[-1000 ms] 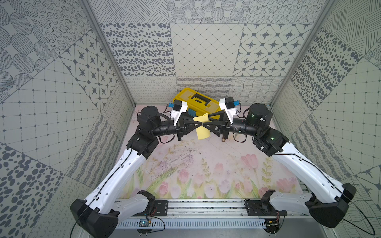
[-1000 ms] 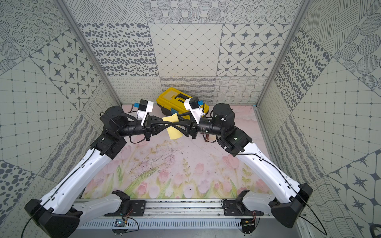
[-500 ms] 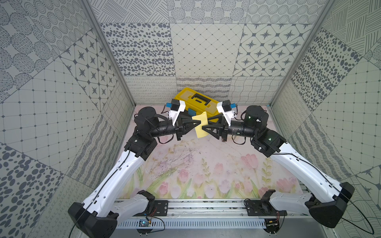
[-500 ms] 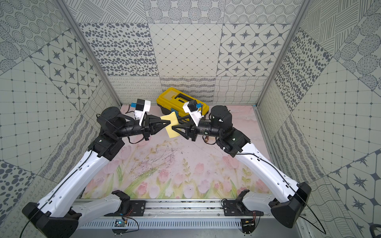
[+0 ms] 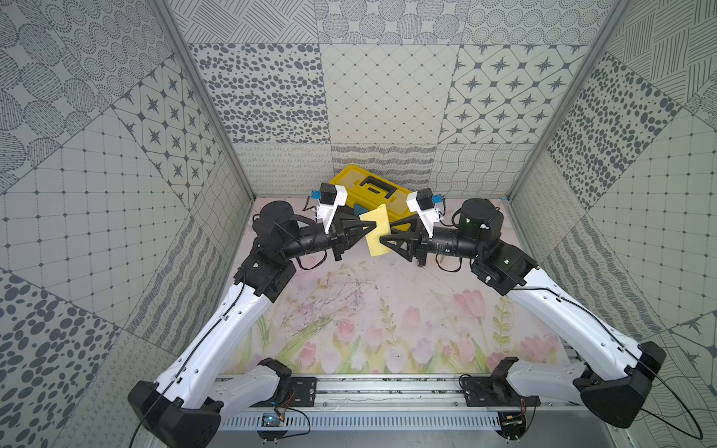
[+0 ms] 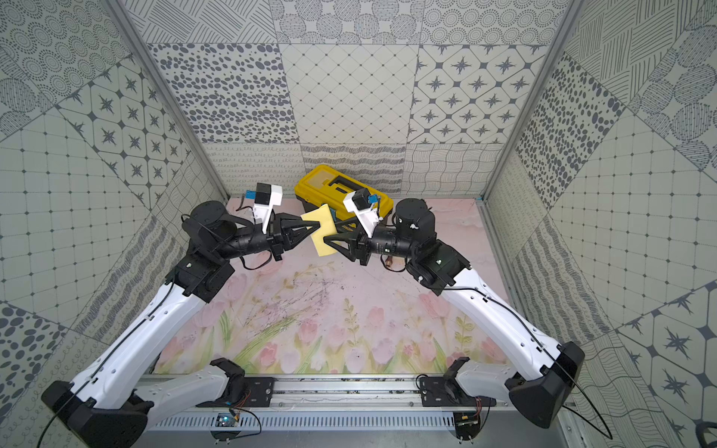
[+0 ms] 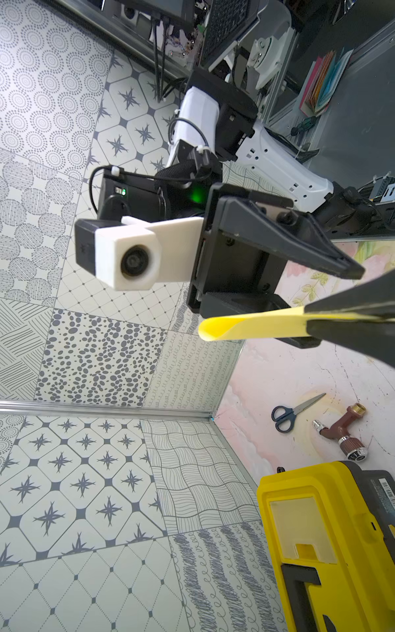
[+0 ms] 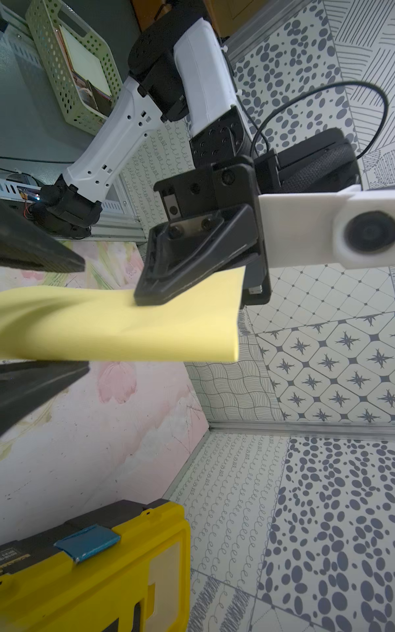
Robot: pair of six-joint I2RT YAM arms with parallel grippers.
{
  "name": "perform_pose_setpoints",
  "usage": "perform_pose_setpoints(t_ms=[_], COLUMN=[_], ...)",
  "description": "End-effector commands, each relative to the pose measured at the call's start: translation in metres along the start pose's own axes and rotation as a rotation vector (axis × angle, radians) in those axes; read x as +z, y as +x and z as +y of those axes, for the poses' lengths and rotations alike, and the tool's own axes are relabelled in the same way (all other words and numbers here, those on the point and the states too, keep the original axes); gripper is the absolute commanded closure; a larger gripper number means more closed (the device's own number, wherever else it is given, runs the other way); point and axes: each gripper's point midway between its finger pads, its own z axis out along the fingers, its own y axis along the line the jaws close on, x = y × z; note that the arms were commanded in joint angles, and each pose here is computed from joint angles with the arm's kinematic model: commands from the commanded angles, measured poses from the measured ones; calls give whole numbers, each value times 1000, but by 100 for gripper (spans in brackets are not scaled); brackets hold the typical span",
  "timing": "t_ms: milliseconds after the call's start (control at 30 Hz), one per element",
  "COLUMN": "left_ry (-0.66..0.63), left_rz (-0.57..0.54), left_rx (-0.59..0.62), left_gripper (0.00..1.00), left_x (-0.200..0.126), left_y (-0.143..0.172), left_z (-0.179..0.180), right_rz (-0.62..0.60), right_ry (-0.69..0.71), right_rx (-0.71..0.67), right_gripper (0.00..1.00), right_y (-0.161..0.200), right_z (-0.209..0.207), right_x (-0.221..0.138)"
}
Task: Fold the square paper along the opposite sides
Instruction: Fold the paper.
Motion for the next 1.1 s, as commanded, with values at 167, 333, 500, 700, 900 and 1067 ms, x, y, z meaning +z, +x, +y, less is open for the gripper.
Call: perform_pose_setpoints(t_ms=[167, 333, 500, 700, 900, 1067], left_ry=[19, 27, 31, 34, 35, 39], left_rz=[-62, -58, -51, -47, -44, -43], left_rx=[41, 38, 28, 23, 25, 26], left_gripper=[90, 89, 89, 88, 81, 78], left_x=[-1, 0, 2, 4, 5, 5], left_y=[-19, -18, -16, -15, -14, -15], left_z=[-6, -7, -5, -3, -3, -3], right_rz=[-1, 0, 0, 4, 6, 6], right_ry=[32, 36, 37, 36, 35, 39], right_rx=[-20, -21, -23, -22, -26, -30], right_gripper=[53, 54, 62, 69, 70, 68], right_y=[0, -1, -3, -2, -2, -2], right_z=[-8, -9, -9, -9, -9, -10], right_x=[6, 7, 8, 10, 10, 10])
